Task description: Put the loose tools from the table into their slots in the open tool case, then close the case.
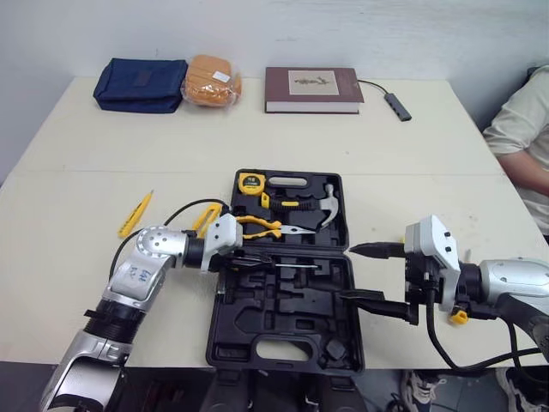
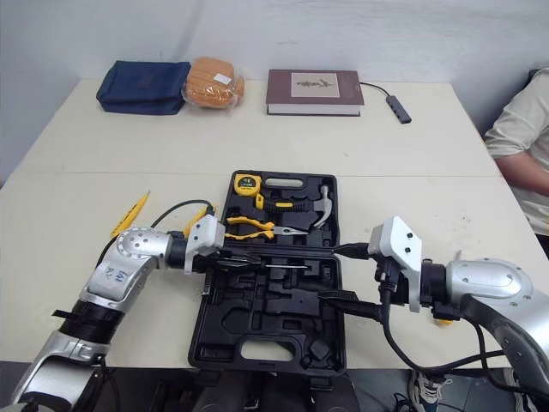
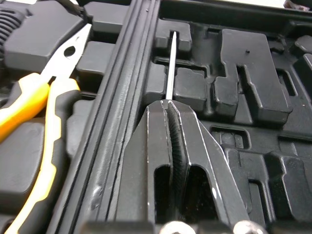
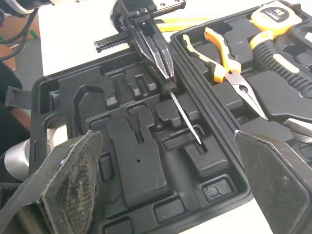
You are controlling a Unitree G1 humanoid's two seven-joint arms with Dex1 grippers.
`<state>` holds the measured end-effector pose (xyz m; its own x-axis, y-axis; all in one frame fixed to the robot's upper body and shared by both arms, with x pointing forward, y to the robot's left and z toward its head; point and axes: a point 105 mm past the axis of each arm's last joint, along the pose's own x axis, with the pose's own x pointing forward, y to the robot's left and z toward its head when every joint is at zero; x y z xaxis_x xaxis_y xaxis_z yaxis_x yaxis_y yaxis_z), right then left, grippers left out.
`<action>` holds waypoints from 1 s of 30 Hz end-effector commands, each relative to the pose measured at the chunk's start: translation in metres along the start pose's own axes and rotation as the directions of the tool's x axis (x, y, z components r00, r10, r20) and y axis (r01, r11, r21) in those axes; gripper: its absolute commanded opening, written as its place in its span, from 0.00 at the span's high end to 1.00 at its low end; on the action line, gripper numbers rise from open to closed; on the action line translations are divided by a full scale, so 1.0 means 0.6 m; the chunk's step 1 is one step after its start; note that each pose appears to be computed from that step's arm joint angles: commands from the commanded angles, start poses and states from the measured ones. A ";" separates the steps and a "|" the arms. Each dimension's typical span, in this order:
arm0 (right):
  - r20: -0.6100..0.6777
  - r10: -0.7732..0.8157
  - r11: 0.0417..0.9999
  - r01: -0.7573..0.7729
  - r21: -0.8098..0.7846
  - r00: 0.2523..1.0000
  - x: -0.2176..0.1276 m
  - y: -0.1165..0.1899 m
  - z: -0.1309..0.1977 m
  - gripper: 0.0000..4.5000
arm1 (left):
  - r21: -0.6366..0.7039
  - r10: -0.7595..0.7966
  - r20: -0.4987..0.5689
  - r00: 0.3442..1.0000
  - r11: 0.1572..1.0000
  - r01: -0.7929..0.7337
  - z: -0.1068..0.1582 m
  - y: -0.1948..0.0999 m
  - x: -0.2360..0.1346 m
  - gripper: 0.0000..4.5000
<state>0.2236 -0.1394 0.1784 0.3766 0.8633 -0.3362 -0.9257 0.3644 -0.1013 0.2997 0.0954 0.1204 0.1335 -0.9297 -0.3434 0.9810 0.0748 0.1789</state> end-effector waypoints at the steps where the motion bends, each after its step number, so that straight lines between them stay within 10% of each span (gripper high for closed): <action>1: 0.017 0.005 0.999 -0.004 -0.046 1.000 -0.004 0.002 0.013 0.00 | -0.034 -0.008 -0.055 0.998 0.999 0.006 -0.011 0.001 0.002 0.98; 17: 0.009 -0.016 0.999 0.016 -0.046 1.000 -0.005 -0.005 0.012 0.00 | -0.041 -0.080 -0.411 0.908 0.997 0.069 -0.121 -0.023 0.016 0.98; 24: 0.008 -0.090 0.995 0.090 -0.037 0.996 -0.020 -0.022 0.008 0.00 | -0.029 -0.004 -0.147 0.989 1.000 -0.001 -0.026 -0.002 -0.007 0.98; 30: -0.035 -0.241 0.967 0.243 0.079 0.970 -0.098 -0.036 -0.025 0.00 | -0.301 0.166 0.135 0.977 0.946 -0.119 0.055 -0.031 -0.160 0.52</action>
<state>0.2243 -0.1911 0.1756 0.5493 0.7604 -0.3464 -0.8231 0.5639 -0.0675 0.2744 0.1592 0.1512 0.2364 -0.9335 -0.2696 0.9617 0.2644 -0.0721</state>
